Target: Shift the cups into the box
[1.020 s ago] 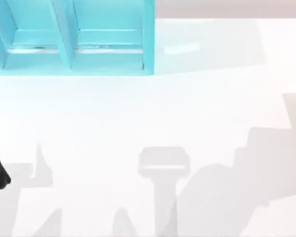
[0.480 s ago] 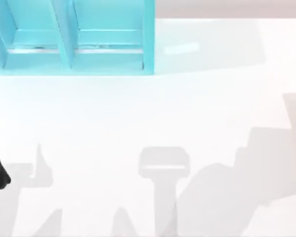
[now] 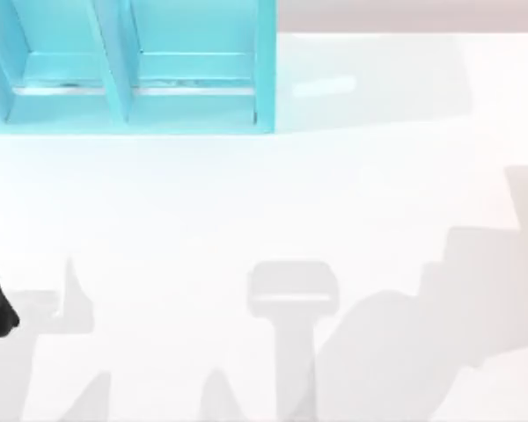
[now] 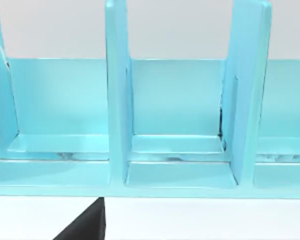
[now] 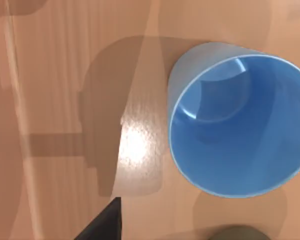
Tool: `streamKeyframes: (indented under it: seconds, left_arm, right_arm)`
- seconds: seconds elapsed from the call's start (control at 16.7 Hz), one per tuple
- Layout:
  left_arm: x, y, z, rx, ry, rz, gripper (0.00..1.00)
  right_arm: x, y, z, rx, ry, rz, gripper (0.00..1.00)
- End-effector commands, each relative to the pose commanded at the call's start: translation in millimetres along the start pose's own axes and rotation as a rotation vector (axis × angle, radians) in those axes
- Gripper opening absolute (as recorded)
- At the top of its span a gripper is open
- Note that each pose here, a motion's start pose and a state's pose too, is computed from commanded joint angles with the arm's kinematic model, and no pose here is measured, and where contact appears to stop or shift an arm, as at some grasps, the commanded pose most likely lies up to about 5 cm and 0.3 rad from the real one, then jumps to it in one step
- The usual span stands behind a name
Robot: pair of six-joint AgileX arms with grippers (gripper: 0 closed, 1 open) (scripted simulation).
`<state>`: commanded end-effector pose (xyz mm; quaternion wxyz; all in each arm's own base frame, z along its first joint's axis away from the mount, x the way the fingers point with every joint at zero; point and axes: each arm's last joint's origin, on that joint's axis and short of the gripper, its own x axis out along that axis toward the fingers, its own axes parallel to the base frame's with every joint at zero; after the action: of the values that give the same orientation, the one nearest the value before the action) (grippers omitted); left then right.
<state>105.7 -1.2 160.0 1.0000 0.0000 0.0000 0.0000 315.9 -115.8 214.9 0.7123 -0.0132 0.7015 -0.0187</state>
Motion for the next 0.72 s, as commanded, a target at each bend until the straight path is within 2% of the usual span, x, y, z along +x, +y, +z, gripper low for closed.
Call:
streamKeyframes:
  seconds: [0.42,0.72]
  left_arm:
    - [0.0,0.0,0.0,0.000,0.000,0.000,1.00]
    - [0.0,0.0,0.0,0.000,0.000,0.000,1.00]
  right_arm:
    - [-3.8,0.0,1.0,-0.001,0.001,0.000,1.00]
    - [-47.1,-4.8,7.0,-0.001,0.009,0.001,1.00]
